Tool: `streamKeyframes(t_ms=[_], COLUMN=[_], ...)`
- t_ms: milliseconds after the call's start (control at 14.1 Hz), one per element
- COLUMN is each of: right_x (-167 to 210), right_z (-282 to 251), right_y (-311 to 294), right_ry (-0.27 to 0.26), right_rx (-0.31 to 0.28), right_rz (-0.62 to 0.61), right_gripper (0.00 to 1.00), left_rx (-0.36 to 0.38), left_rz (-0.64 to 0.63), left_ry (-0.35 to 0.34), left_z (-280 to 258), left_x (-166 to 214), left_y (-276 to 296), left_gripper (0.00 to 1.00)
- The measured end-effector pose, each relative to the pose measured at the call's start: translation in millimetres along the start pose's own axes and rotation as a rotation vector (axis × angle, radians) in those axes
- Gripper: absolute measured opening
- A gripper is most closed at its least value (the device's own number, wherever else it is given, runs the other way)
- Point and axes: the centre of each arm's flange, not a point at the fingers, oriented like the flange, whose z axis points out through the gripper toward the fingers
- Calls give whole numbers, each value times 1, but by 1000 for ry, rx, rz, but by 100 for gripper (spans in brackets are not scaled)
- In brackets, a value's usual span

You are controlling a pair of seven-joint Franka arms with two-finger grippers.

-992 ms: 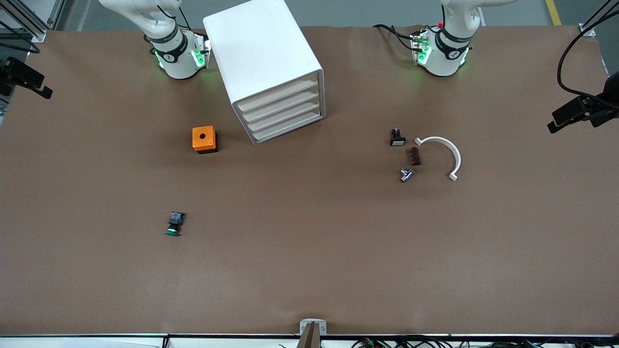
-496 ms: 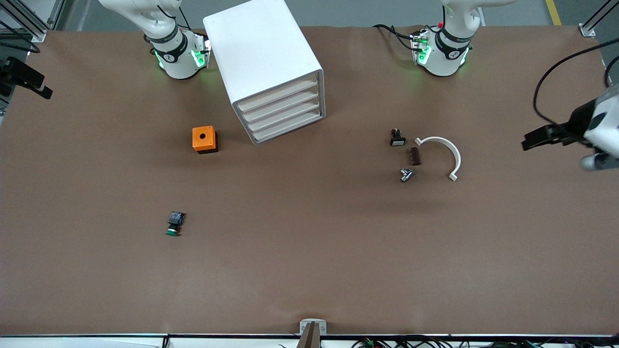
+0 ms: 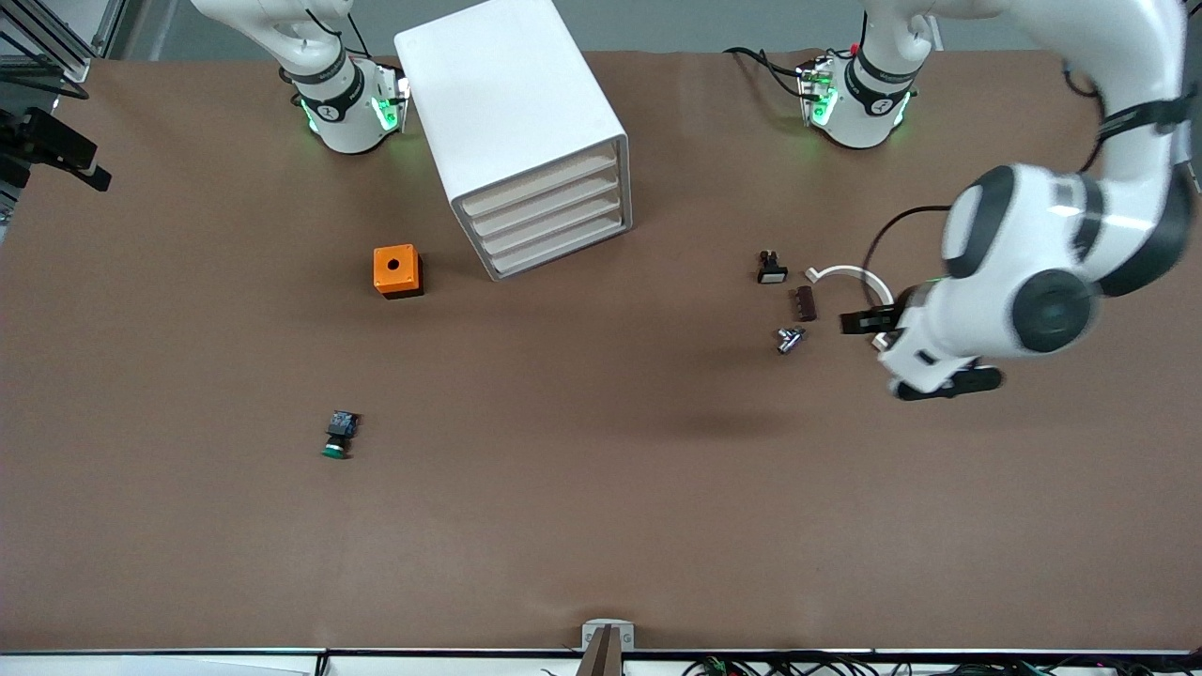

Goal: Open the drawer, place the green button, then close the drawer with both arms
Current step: 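Grasp the top drawer handle with the left gripper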

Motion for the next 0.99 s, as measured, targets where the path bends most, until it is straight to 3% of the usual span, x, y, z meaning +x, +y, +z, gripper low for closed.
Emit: streamKeyframes(t_ms=[354,567,709,992], right_x=[-1,-1,0,13], right_z=[1,2,4,23], right_y=[2,4,9,12], right_ry=[-9,-15,-19,-58], right_rx=[1,1,1,-3], right_rz=[4,11,21,28], right_gripper=[100,100,100,100], left_rx=[127,124,73,-23], left_rz=[-209,-367,-459,-686], left_ry=[-35,-56,-149,-449], left_z=[77,103,120,147], left_x=[-25,-48,-63,-78], left_y=[123,192,230,269], left_gripper=[100,100,100,100])
